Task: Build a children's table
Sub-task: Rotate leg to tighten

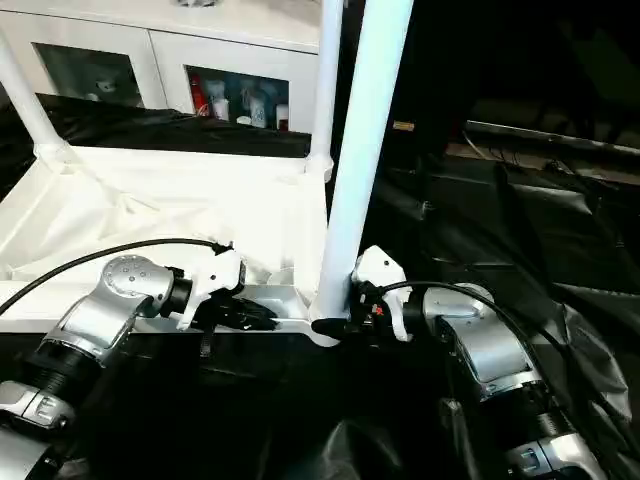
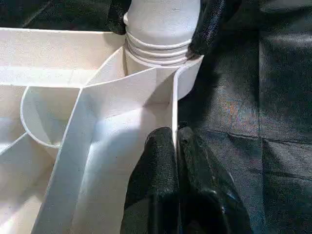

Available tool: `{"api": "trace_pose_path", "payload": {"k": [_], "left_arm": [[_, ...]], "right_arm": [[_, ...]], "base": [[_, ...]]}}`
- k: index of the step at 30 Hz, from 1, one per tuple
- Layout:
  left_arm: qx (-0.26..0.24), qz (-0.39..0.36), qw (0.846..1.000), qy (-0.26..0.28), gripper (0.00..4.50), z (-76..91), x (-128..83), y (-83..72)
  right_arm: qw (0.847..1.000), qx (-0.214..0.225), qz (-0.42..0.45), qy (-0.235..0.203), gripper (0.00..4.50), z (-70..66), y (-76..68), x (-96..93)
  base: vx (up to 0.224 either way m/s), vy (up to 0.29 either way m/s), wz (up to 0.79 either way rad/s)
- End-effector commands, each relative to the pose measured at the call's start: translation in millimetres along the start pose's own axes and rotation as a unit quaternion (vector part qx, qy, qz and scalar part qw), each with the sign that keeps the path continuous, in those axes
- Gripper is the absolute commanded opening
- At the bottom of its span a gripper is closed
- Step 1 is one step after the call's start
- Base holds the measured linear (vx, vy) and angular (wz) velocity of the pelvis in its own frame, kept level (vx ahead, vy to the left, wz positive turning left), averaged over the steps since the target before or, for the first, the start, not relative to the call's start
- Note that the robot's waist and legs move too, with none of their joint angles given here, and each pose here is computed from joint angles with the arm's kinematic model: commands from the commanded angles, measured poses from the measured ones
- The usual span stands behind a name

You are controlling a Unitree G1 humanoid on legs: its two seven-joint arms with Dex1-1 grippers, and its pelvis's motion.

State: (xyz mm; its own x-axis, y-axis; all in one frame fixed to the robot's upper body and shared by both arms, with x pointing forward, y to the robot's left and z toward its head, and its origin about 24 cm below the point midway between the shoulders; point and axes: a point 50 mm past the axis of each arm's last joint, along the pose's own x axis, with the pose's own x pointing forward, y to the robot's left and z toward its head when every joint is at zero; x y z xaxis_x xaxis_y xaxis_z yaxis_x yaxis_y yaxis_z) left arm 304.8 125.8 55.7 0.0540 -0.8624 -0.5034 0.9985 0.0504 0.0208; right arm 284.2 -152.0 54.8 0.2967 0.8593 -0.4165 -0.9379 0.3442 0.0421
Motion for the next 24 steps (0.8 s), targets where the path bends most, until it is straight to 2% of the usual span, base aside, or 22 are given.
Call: {"api": "trace_pose_path", "payload": {"k": [1,3,6,7,8,10,13,14,15,17,20,22,24], "left_arm": [[0.01,-0.001,0.999,-0.04,0.0,9.4,10.4,-1.8],[0.005,0.033,0.999,-0.034,0.0,6.9,15.2,2.4],[-0.011,0.085,0.996,-0.007,0.0,0.9,25.6,8.1],[-0.02,0.1,0.995,-0.005,0.0,0.8,30.0,9.8],[-0.031,0.119,0.992,-0.004,0.0,2.8,37.8,12.0],[-0.038,0.134,0.99,-0.002,0.0,5.3,44.6,13.7],[-0.05,0.173,0.984,-0.002,0.0,15.3,63.7,18.0],[-0.05,0.174,0.984,-0.002,0.0,15.9,65.0,18.0],[-0.052,0.179,0.982,0.0,0.0,21.3,76.1,17.1],[-0.05,0.177,0.983,0.001,0.0,25.3,84.2,15.3],[-0.039,0.168,0.985,0.003,0.0,31.3,95.6,12.0],[-0.039,0.168,0.985,0.003,0.0,31.9,96.5,12.0],[-0.039,0.175,0.984,0.01,0.0,29.1,92.3,15.0]], "right_arm": [[1.0,0.011,0.005,-0.011,2.66,-1.5,5.2,6.8],[0.998,0.033,-0.037,-0.027,2.66,-4.6,0.9,13.0],[0.986,0.066,-0.144,-0.041,2.66,-10.4,-11.8,25.1],[0.979,0.08,-0.181,-0.048,2.66,-11.0,-15.4,29.3],[0.964,0.113,-0.232,-0.06,2.66,-12.0,-19.6,35.8],[0.951,0.139,-0.268,-0.066,2.66,-12.9,-21.9,41.0],[0.919,0.183,-0.341,-0.068,2.66,-13.0,-25.0,53.0],[0.918,0.185,-0.346,-0.068,2.66,-12.8,-25.2,53.7],[0.902,0.202,-0.375,-0.067,2.66,-10.8,-26.2,60.6],[0.899,0.206,-0.379,-0.072,2.66,-7.1,-25.4,66.3],[0.908,0.191,-0.359,-0.099,2.66,5.3,-22.8,73.7],[0.907,0.198,-0.356,-0.111,3.36,7.6,-23.2,73.2],[0.911,0.189,-0.345,-0.124,3.38,11.3,-24.6,67.6]], "base": [[0.0,0.0,0.0],[0.0,0.0,0.0],[0.0,0.0,0.0],[0.0,0.0,0.0],[0.0,0.0,0.0],[0.0,0.0,0.0],[0.0,0.0,0.0],[0.0,0.0,0.0],[0.0,0.0,0.0],[0.0,0.0,0.0],[0.0,0.0,0.0],[0.0,0.0,0.0],[0.0,0.0,0.0]]}}
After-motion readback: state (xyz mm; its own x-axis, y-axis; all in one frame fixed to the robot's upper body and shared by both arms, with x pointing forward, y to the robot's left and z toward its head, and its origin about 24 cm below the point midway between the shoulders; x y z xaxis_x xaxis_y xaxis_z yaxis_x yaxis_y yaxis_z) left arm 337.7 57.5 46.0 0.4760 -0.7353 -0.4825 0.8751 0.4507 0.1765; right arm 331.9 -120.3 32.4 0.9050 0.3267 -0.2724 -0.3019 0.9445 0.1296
